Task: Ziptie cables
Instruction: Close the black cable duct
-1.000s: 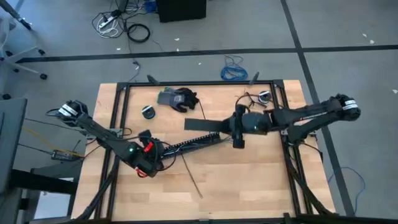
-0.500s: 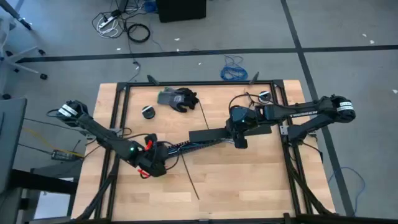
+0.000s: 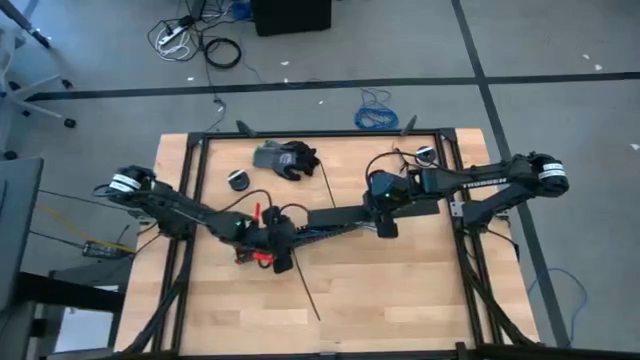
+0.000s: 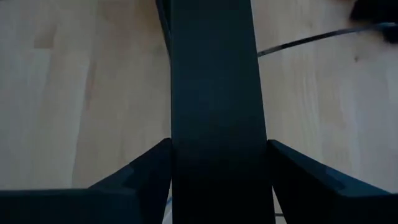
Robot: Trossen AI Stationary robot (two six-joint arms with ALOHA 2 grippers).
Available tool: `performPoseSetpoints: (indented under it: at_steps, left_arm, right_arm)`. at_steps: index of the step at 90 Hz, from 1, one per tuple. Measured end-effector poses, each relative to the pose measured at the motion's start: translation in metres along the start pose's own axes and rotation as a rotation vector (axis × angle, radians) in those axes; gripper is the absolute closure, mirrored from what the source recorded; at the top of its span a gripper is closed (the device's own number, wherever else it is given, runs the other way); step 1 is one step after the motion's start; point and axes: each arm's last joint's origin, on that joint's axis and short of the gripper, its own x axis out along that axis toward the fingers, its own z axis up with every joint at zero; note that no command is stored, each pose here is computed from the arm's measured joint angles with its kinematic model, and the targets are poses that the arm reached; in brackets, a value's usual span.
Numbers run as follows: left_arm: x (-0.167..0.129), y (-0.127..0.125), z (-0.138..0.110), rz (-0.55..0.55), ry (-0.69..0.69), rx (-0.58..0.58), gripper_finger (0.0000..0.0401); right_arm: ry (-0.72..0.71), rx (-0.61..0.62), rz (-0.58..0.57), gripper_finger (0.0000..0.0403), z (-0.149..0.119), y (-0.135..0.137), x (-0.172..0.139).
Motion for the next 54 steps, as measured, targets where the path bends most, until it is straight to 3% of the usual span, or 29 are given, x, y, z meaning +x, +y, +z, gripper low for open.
performPoseSetpoints:
  at_steps: [30, 54]
  left_arm:
    - [0.018, 0.014, 0.005, 0.017, -0.005, -0.029, 0.0186]
    - [0.036, 0.010, 0.003, -0.038, -0.016, 0.048, 0.0152]
  right_arm:
    - [0.013, -0.002, -0.007, 0.0171, -0.001, -0.003, 0.000]
    - [0.022, 0.017, -0.020, 0.0171, -0.003, -0.009, 0.000]
